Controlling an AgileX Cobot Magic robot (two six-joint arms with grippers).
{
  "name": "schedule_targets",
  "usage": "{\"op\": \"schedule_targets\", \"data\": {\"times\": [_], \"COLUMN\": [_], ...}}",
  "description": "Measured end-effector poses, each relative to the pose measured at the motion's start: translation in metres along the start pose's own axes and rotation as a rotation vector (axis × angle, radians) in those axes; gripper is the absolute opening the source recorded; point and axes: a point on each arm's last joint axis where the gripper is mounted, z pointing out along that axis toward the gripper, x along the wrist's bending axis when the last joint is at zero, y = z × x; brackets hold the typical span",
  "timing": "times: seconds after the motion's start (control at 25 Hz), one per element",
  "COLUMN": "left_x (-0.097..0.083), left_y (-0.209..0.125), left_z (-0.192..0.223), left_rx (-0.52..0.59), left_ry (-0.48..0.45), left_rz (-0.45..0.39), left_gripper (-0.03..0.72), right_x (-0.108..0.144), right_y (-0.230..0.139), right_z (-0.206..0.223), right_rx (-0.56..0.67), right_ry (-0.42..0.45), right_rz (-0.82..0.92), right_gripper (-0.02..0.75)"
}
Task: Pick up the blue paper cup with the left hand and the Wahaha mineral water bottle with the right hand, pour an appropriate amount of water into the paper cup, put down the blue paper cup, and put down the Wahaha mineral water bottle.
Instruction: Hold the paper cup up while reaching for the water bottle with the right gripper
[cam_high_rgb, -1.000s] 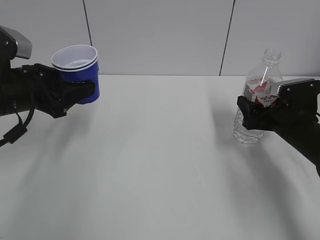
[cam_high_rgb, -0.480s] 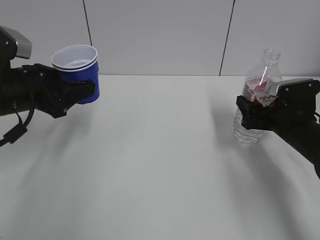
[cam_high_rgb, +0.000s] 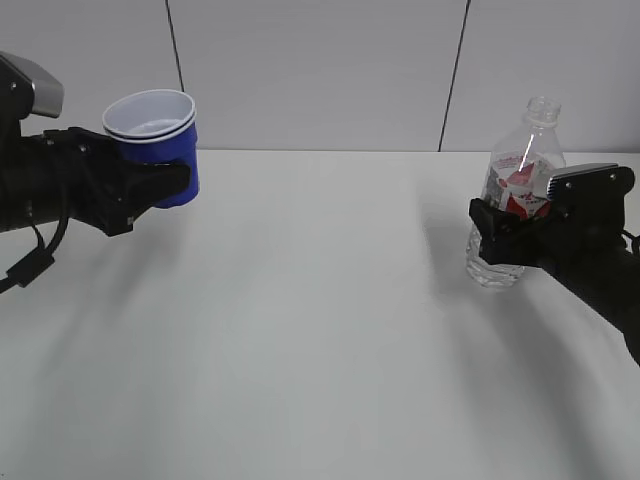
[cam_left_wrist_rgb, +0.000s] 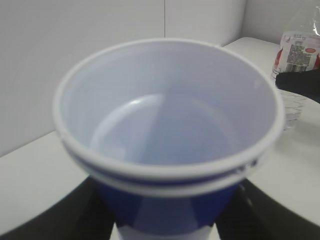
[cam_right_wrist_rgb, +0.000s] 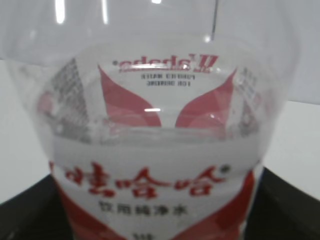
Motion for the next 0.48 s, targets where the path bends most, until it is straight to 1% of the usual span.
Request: {"op": "schedule_targets", "data": {"times": [0.16, 0.4, 0.48], "left_x": [0.0, 0.0, 0.0], "left_y": [0.0, 0.0, 0.0], "left_z": [0.0, 0.0, 0.0], "left_rx": [0.0, 0.0, 0.0], "left_ry": [0.0, 0.0, 0.0], "left_rz": [0.0, 0.0, 0.0], "left_gripper": [0.426, 0.426, 0.426], "right_x": [0.0, 0.0, 0.0], "right_y": [0.0, 0.0, 0.0], "right_z": [0.0, 0.0, 0.0], "right_rx": [0.0, 0.0, 0.0], "right_ry": [0.0, 0.0, 0.0], "right_rz": [0.0, 0.0, 0.0], "right_gripper": [0.566, 0.45, 0.44]}}
